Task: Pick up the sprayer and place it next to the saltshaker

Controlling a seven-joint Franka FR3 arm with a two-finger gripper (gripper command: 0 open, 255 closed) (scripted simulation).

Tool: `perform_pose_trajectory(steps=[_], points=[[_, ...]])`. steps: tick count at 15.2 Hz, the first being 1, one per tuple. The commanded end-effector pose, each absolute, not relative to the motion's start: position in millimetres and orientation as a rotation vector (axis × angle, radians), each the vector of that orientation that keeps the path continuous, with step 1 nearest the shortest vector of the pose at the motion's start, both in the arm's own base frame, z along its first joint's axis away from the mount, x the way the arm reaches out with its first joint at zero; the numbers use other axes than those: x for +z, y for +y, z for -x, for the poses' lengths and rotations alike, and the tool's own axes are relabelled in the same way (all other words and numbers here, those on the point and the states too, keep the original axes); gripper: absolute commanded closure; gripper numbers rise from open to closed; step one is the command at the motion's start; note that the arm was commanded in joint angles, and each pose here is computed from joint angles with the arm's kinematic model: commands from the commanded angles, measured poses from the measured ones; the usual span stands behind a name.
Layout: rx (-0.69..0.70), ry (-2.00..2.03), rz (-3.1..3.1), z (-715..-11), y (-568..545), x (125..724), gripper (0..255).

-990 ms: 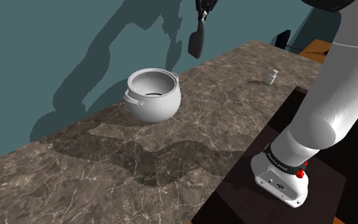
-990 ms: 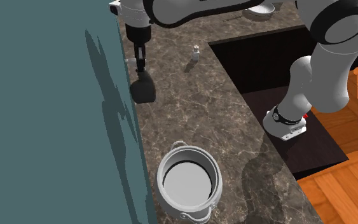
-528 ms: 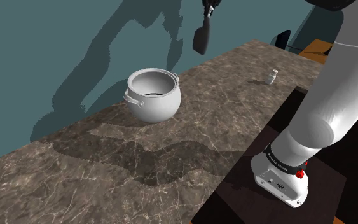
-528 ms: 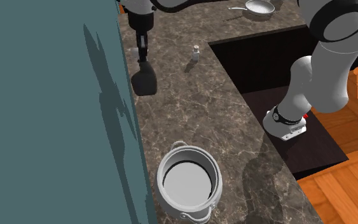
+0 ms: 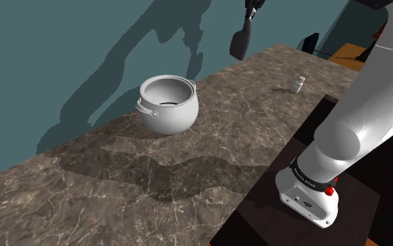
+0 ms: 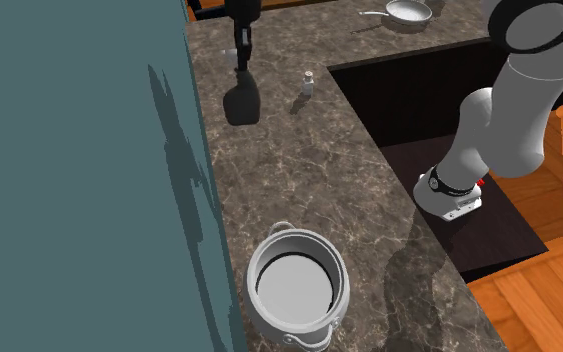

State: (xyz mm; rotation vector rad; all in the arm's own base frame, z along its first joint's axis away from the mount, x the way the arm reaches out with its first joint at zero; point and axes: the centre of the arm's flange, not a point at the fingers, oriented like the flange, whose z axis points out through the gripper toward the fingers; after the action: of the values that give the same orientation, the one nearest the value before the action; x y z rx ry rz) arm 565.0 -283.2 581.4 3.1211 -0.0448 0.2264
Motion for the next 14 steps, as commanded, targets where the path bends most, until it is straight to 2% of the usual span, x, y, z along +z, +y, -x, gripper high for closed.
perform_pose_trajectory(steps=[1,14], points=[[0.227,-0.042,-3.121,-551,-304,581,255],[0.227,-0.042,-3.121,-461,-450,582,255]])
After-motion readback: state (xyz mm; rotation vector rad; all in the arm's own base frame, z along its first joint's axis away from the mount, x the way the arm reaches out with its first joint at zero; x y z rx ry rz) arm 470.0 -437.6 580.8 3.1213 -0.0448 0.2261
